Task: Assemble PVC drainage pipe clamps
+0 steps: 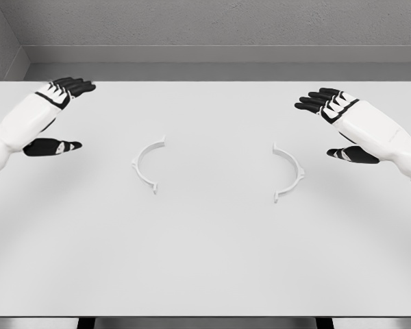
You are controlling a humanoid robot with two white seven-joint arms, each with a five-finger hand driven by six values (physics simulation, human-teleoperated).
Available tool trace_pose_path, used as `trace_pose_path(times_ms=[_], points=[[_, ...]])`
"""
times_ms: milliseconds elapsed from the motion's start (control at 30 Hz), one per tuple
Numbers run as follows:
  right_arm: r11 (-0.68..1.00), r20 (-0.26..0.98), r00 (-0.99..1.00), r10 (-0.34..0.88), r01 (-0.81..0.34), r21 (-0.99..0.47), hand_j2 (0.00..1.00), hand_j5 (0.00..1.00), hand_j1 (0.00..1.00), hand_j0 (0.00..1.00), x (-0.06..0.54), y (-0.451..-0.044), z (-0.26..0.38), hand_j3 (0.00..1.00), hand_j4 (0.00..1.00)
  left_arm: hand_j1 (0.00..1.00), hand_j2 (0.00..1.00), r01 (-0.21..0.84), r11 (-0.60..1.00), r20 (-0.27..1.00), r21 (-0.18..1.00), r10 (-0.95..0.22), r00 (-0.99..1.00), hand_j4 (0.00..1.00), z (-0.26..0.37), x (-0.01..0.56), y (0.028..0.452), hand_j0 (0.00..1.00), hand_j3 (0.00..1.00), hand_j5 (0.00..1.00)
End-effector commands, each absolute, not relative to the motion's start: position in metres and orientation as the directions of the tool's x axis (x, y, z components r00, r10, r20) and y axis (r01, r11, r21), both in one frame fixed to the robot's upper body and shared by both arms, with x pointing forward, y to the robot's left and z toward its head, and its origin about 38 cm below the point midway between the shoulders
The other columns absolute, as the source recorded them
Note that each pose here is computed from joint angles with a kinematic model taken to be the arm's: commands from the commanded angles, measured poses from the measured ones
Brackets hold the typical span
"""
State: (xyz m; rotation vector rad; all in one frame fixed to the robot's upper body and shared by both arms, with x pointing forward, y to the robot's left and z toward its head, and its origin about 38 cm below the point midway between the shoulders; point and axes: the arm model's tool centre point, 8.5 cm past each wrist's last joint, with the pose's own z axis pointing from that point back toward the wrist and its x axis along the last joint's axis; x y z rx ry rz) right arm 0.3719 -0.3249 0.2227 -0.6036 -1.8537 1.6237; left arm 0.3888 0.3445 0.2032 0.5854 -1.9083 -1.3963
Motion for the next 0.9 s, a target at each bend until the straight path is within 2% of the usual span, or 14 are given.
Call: trace_pose_path(times_ms=[0,133,300,467,867], points=[[0.156,0.143,-0.718,0.681,-0.048,-0.987,1.00,1.00,1.00,1.00,0.372,-0.326,0.223,1.00,1.00,1.00,1.00,0.071,0.299,0.267,0.952,-0.689,-0.674,1.00,0.193,0.387,0.333,1.00,1.00,1.00],[0.158,0.148,-0.714,0.684,-0.053,-0.986,1.00,1.00,1.00,1.00,0.373,-0.327,0.221,1.00,1.00,1.00,1.00,0.078,0.287,0.262,0.955,-0.685,-0.680,1.00,0.189,0.387,0.328,1.00,1.00,1.00],[0.083,0.145,-0.683,0.716,-0.124,-0.989,1.00,1.00,1.00,1.00,0.381,-0.311,0.183,1.00,1.00,1.00,1.00,0.127,0.311,0.307,0.942,-0.646,-0.699,1.00,0.171,0.388,0.303,1.00,1.00,1.00],[0.046,0.145,-0.627,0.765,-0.171,-0.984,1.00,1.00,1.00,1.00,0.398,-0.312,0.167,1.00,1.00,1.00,1.00,0.149,0.321,0.333,0.935,-0.656,-0.678,1.00,0.161,0.406,0.300,1.00,1.00,1.00],[0.030,0.174,-0.614,0.770,-0.237,-0.971,1.00,1.00,1.00,1.00,0.399,-0.307,0.139,1.00,1.00,1.00,1.00,0.209,0.344,0.396,0.915,-0.673,-0.624,1.00,0.137,0.431,0.297,1.00,1.00,1.00]])
